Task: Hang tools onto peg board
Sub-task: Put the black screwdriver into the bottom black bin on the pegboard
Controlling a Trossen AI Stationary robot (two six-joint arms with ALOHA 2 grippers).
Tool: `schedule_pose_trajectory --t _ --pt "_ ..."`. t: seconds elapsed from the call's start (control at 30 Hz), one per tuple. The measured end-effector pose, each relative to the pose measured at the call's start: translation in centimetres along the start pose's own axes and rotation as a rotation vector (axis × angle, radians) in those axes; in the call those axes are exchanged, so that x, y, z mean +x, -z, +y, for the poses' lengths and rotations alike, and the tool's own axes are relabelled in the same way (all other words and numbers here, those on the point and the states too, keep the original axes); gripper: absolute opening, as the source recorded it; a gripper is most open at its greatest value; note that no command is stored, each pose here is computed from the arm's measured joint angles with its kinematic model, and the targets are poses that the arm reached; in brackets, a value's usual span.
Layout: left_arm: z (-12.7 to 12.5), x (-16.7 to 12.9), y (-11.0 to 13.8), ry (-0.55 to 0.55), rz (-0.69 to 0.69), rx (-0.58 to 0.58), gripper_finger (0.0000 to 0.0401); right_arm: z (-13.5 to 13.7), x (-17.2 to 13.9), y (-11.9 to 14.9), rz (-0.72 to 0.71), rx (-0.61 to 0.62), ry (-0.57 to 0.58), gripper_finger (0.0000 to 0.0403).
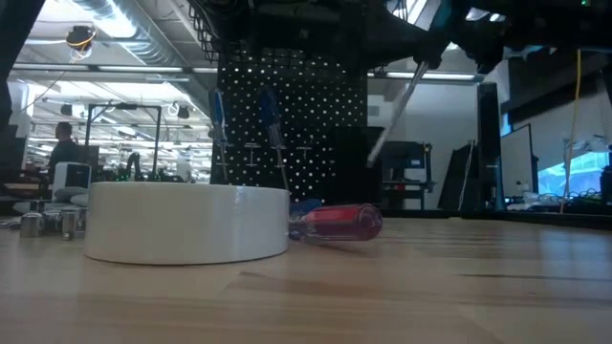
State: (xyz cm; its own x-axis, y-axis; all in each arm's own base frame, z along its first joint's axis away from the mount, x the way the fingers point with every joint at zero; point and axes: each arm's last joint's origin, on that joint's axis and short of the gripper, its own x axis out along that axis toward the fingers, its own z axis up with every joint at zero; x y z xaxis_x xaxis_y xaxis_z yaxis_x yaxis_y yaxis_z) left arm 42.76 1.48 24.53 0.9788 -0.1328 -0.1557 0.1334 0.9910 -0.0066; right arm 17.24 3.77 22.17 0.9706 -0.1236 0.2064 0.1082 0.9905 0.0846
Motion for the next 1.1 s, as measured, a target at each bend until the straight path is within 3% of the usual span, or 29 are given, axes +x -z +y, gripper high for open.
schedule_pose_trajectory --t 0.13,0.2,0.3,0.43,0.5,0.67,0.87,1.1 --pt "0.0 0.0 -0.1 -0.001 -0.007 0.001 0.0074 0.2 1.0 0.4 0.037 -0.016 0.006 0.0269" --pt "0.0 -0.1 -0.2 -0.001 -0.007 0.001 0.0069 0.3 1.2 0.3 0.038 -0.019 0.003 0.0245" --pt "0.1 -0.1 -0.1 -0.001 0.0 0.0 0.0064 0.3 1.2 0.4 0.044 -0.023 0.003 0.017" --pt "0.0 -0.1 0.1 -0.001 0.027 -0.005 0.0062 0.3 1.2 0.8 0.09 -0.043 0.003 0.0037" --pt "0.0 -0.1 0.5 0.0 0.067 -0.012 0.0062 0.3 1.2 1.0 0.107 -0.044 0.006 0.0013" --pt "0.0 -0.3 1.8 0.002 0.198 -0.045 0.0076 0.2 1.0 1.7 0.178 -0.018 0.011 0.0074" --pt "-0.1 -0.5 2.7 -0.008 0.293 -0.043 0.0141 0.2 0.9 1.4 0.314 -0.015 0.003 0.0174" --pt "-0.1 0.5 3.3 -0.053 0.308 -0.01 0.0189 0.0 0.2 -0.5 0.724 -0.006 0.095 0.0225"
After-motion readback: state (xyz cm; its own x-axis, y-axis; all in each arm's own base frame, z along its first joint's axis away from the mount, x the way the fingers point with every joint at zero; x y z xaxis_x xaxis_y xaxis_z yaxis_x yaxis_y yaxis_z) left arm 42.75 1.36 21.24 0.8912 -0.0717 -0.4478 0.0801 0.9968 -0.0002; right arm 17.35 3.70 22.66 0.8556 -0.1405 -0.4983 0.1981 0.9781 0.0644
